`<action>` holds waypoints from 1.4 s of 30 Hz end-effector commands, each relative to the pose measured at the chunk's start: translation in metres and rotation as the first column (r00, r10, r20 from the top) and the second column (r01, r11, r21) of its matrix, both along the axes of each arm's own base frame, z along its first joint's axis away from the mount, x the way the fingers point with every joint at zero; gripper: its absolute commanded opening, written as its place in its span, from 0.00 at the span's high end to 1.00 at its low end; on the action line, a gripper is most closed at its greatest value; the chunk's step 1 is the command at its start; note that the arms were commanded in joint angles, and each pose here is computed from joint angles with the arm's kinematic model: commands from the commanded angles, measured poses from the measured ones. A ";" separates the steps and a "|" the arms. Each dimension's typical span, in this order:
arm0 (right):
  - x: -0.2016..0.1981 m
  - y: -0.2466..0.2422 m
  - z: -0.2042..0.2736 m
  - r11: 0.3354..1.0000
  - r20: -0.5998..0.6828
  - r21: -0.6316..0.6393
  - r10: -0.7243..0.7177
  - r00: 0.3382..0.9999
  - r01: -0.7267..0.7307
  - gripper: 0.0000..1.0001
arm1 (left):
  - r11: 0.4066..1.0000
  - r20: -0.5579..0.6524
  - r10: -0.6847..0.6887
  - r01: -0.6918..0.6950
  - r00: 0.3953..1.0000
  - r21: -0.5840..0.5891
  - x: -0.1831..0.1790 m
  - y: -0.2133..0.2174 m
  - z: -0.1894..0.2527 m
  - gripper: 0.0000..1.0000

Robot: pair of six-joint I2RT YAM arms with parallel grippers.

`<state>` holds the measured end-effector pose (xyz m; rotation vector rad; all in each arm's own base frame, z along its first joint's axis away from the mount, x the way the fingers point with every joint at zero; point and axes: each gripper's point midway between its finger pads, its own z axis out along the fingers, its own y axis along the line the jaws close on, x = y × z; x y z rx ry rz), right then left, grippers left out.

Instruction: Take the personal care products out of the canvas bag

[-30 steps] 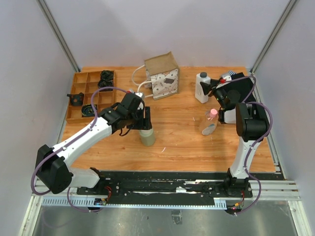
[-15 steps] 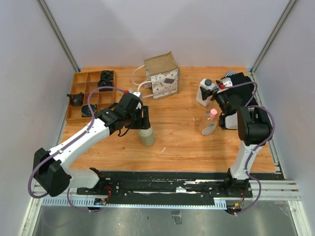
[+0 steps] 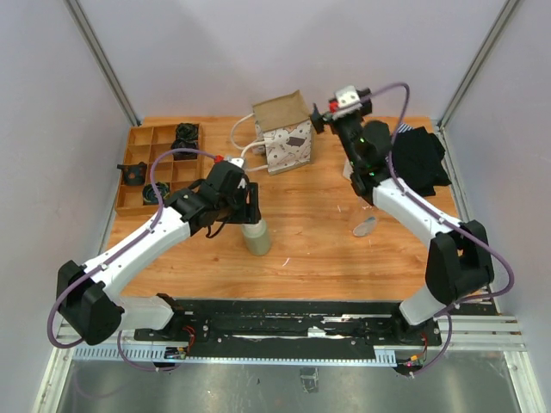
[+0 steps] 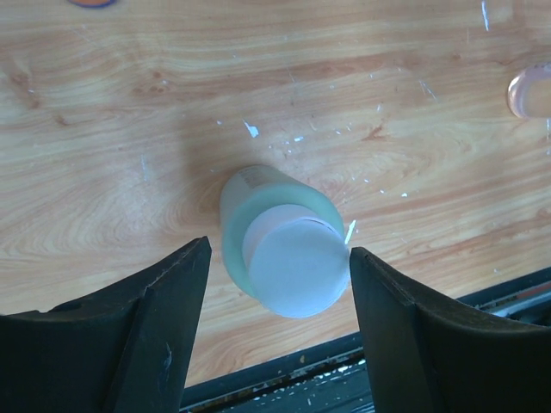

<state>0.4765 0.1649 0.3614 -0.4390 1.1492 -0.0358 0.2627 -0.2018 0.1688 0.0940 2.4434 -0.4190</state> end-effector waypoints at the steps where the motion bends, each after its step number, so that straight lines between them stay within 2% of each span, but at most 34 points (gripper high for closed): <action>1: -0.003 0.079 -0.052 0.978 -0.353 -0.191 0.014 0.935 -0.086 0.02 | 0.996 0.099 0.073 -0.078 0.992 0.050 0.018 0.014 0.029 0.29; 4: 0.000 0.131 -0.069 0.946 -0.448 -0.250 0.077 0.891 -0.208 0.01 | 0.989 0.135 0.118 -0.128 0.984 0.068 0.024 0.022 0.043 0.23; 6: 0.006 0.154 -0.099 0.914 -0.537 -0.304 0.069 0.841 -0.269 0.01 | 0.987 0.157 0.137 -0.149 0.978 0.067 0.027 0.026 0.051 0.19; 11: 0.021 0.195 -0.126 0.880 -0.594 -0.335 0.080 0.800 -0.337 0.02 | 0.983 0.185 0.167 -0.177 0.969 0.042 0.030 0.037 0.064 0.15; 16: 0.052 0.210 -0.144 0.878 -0.576 -0.391 0.002 0.817 -0.278 0.02 | 0.985 0.192 0.167 -0.173 0.967 0.015 0.030 0.040 0.070 0.15; 22: 0.086 0.205 -0.169 0.866 -0.508 -0.477 -0.133 0.851 -0.149 0.01 | 0.988 0.197 0.150 -0.154 0.969 0.005 0.028 0.039 0.073 0.15; 23: 0.089 0.203 -0.169 0.868 -0.494 -0.481 -0.148 0.857 -0.126 0.05 | 0.988 0.198 0.149 -0.153 0.969 0.004 0.028 0.038 0.074 0.15; 24: 0.091 0.201 -0.167 0.868 -0.480 -0.486 -0.163 0.862 -0.106 0.20 | 0.988 0.198 0.148 -0.152 0.969 0.003 0.028 0.038 0.074 0.15; 25: 0.093 0.197 -0.166 0.867 -0.468 -0.491 -0.182 0.865 -0.084 0.48 | 0.988 0.199 0.149 -0.152 0.969 0.001 0.028 0.038 0.074 0.15; 26: 0.095 0.193 -0.163 0.866 -0.456 -0.498 -0.207 0.865 -0.055 0.84 | 0.989 0.196 0.147 -0.151 0.969 0.003 0.028 0.038 0.073 0.15; 27: 0.097 0.187 -0.161 0.863 -0.442 -0.505 -0.239 0.864 -0.020 0.97 | 0.989 0.195 0.147 -0.150 0.970 0.002 0.028 0.037 0.072 0.15; 29: 0.096 0.176 -0.152 0.859 -0.424 -0.510 -0.289 0.858 0.037 0.99 | 0.989 0.189 0.142 -0.146 0.972 0.005 0.028 0.036 0.070 0.15; 31: 0.087 0.168 -0.123 0.898 -0.423 -0.435 -0.270 0.865 0.068 0.99 | 0.989 0.186 0.142 -0.145 0.972 0.004 0.028 0.035 0.068 0.15; 33: 0.073 0.170 -0.100 0.956 -0.470 -0.292 -0.167 0.867 0.026 0.99 | 0.990 0.182 0.140 -0.142 0.973 0.000 0.029 0.034 0.067 0.15; 35: 0.058 0.169 -0.075 0.984 -0.513 -0.175 -0.070 0.855 -0.025 0.99 | 0.990 0.177 0.138 -0.140 0.974 -0.004 0.029 0.033 0.065 0.15; 39: 0.022 0.178 -0.032 0.985 -0.559 -0.008 0.139 0.817 -0.173 0.99 | 0.990 0.180 0.137 -0.138 0.974 -0.011 0.028 0.032 0.068 0.15; 42: -0.002 0.165 -0.004 0.978 -0.546 0.044 0.193 0.815 -0.202 0.99 | 0.990 0.187 0.142 -0.142 0.972 -0.014 0.027 0.034 0.070 0.15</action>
